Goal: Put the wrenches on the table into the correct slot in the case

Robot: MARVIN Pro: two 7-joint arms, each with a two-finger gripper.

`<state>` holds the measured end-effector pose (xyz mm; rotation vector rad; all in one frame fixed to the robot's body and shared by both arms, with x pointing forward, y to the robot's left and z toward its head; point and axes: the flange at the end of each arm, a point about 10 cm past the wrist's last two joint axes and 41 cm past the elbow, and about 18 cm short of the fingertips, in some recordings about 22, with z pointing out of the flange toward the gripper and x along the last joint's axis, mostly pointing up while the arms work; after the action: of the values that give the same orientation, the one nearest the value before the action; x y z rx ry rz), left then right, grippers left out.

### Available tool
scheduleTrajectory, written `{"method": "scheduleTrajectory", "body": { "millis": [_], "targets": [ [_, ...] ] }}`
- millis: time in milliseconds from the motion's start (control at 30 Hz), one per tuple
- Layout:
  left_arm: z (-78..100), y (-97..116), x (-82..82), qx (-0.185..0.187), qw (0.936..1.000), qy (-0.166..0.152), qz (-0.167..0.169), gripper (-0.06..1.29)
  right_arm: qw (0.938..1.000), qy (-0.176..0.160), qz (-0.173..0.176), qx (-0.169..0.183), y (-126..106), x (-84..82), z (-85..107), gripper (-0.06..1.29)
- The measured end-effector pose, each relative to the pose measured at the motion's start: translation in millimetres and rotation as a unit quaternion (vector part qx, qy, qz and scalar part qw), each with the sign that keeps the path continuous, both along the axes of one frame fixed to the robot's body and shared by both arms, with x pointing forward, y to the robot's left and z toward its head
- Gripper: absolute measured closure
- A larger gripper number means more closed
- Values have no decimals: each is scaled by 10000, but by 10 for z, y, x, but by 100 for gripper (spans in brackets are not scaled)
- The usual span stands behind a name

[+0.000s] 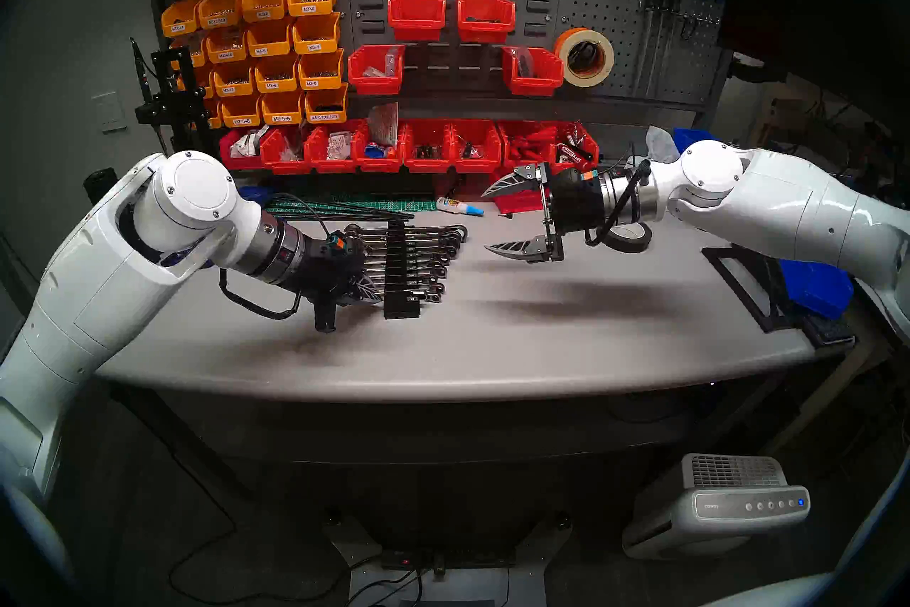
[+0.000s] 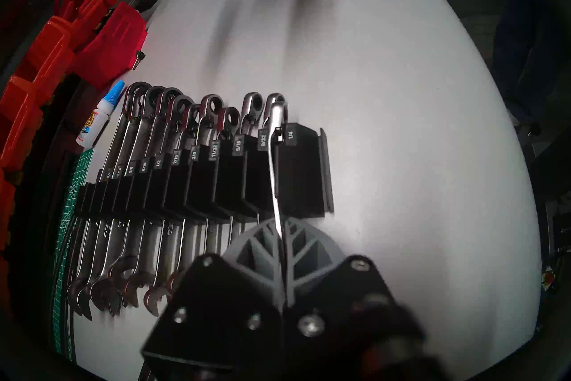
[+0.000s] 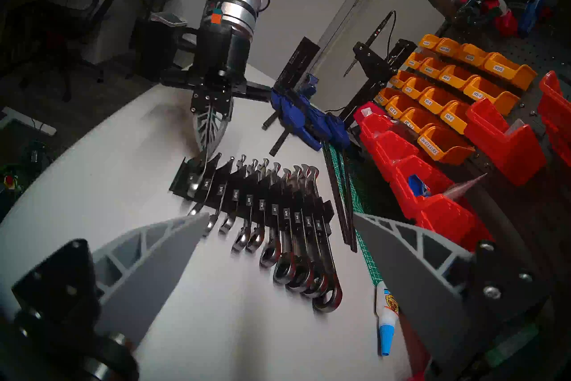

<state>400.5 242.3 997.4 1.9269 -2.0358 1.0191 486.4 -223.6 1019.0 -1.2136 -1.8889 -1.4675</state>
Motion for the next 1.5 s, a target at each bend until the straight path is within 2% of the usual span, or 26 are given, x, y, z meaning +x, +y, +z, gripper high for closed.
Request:
{"method": "scheduleTrajectory", "body": {
  "millis": [333,1000,1500],
  "targets": [
    [6,-62,20,95,9998,-54,-173,125,10000,16,-12,27,-17,-35,-11,2],
    [14,-39,34,369,9986,-88,-357,125,10000,-1,-26,47,-47,-44,-13,2],
    [38,-92,45,446,9978,-122,-470,109,10000,-12,-54,64,-95,-59,-14,2]
  ]
}}
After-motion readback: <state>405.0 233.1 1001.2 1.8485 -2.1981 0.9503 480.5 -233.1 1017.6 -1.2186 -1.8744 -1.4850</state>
